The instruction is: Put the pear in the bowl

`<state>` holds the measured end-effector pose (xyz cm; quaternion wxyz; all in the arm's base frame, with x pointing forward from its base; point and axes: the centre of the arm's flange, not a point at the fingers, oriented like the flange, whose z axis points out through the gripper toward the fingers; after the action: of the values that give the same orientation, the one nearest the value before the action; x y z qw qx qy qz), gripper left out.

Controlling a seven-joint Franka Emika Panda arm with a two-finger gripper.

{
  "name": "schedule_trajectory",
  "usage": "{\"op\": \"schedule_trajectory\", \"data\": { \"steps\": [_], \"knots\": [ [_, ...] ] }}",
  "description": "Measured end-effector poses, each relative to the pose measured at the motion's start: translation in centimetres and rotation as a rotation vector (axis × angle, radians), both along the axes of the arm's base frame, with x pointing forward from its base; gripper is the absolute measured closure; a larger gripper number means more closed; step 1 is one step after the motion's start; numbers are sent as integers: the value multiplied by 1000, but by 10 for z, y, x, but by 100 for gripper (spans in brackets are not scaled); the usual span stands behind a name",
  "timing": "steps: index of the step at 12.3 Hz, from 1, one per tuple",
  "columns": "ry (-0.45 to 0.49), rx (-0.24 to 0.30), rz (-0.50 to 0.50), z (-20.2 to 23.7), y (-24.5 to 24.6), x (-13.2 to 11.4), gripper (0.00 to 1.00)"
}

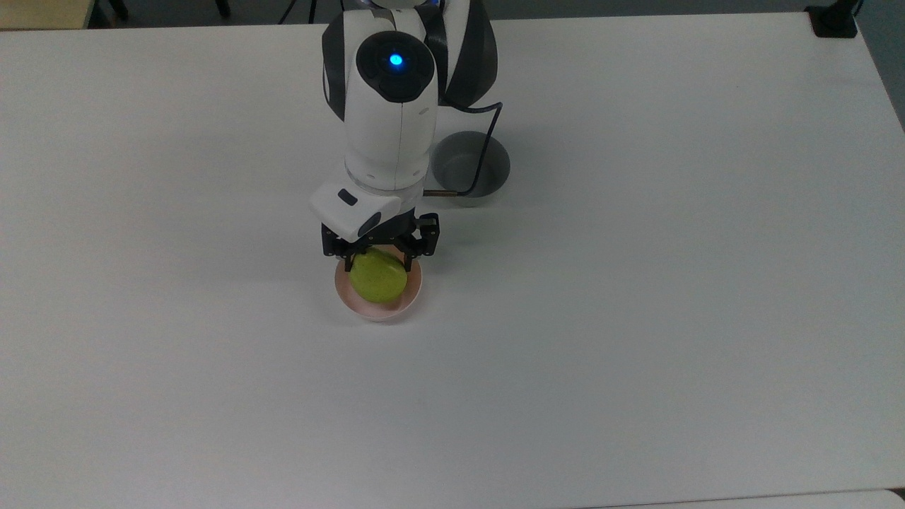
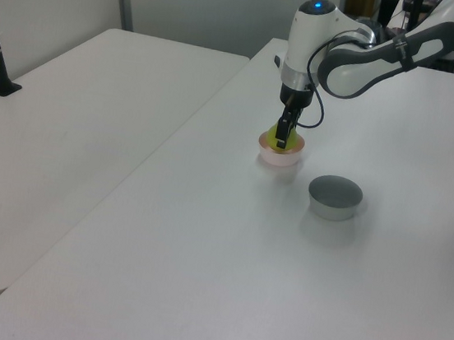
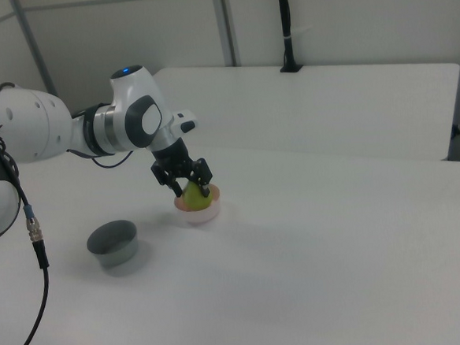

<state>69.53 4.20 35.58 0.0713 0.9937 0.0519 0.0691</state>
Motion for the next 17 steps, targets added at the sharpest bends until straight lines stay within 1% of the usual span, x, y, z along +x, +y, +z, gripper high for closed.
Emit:
{"op": "schedule_trajectory", "data": {
  "steps": [1,7,9,10,11,13,15,17],
  "knots": [
    [-1,0,0,0,0,0,10],
    [-3,0,-2,1,0,1,9],
    [-24,3,-20,12,-1,2,8],
    [-43,4,-37,24,-2,3,6],
    [-54,4,-47,33,-2,2,0],
    [-51,-7,-76,58,-4,-3,0],
    [-35,-27,-115,99,-6,-14,0],
    [-29,-15,-142,137,-5,-28,0]
  ]
}}
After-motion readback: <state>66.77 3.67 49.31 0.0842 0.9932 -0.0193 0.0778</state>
